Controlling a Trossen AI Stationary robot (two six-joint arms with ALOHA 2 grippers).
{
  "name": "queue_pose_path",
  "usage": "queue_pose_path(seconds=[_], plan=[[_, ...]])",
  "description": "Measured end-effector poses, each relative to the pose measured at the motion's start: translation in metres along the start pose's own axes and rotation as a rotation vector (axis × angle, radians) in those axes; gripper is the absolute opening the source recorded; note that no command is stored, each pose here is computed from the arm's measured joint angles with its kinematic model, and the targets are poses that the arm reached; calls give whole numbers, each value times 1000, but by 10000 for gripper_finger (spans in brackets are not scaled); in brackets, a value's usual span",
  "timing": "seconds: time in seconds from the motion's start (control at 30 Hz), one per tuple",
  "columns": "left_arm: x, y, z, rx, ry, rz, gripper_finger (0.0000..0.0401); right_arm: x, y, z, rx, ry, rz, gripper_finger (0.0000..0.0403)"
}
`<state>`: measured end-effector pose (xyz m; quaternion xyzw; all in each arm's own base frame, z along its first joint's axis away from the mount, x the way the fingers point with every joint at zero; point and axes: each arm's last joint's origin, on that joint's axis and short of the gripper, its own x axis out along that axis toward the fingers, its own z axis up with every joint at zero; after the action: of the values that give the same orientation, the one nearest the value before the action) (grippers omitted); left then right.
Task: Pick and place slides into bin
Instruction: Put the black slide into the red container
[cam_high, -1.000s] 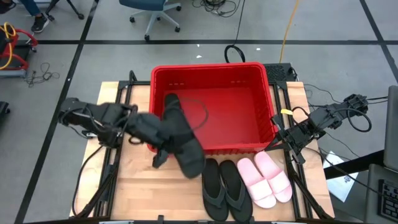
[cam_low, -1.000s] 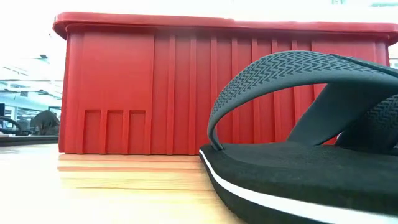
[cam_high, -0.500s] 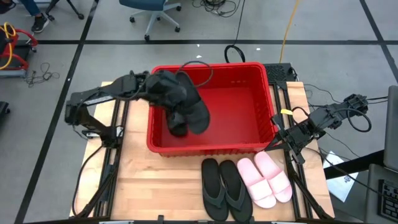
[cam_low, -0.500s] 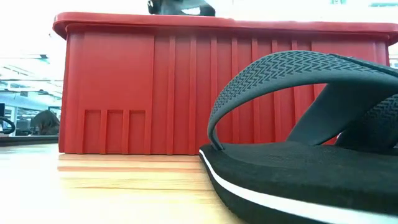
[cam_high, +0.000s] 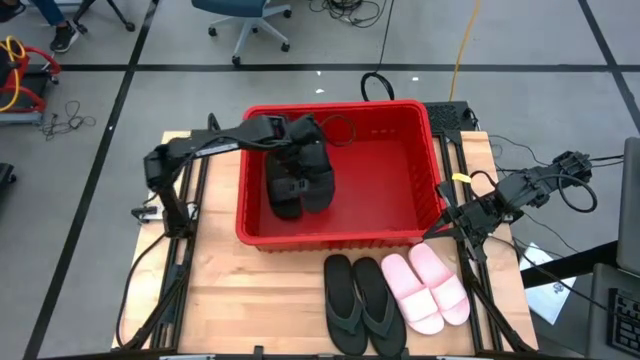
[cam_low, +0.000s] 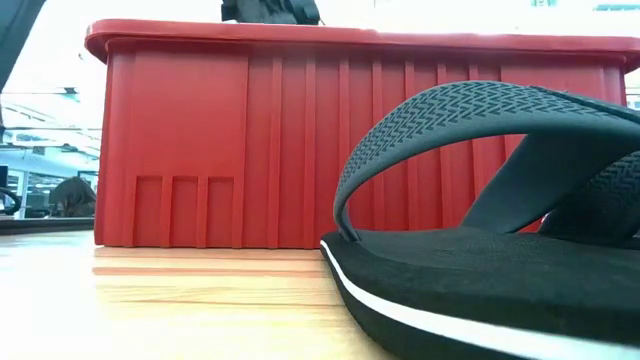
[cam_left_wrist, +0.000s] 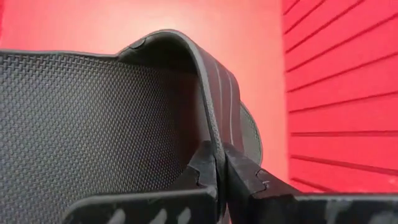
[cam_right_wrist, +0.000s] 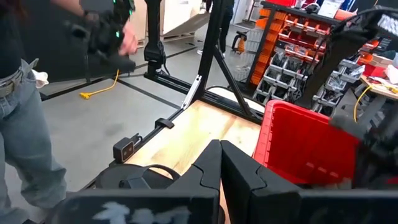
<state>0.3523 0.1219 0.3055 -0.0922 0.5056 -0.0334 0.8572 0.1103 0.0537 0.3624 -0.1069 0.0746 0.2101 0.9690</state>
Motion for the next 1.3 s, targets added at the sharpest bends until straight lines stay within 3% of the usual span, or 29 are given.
queue_pose_path(seconds=[0.4,0.57,1.0,1.3], plan=[[42,56,-11,-127,106,12,0,0,-1,0,0,5,-47,0],[49,71,-14,-160,86,-47,0,0,-2,0,0,7,-53,0],[52,78,-11,-129,15,-112,0,0,-3,0,-11,17,-107,0],[79,86,-21,-191,121,-129,0,0,-3,0,-1,16,-106,0]])
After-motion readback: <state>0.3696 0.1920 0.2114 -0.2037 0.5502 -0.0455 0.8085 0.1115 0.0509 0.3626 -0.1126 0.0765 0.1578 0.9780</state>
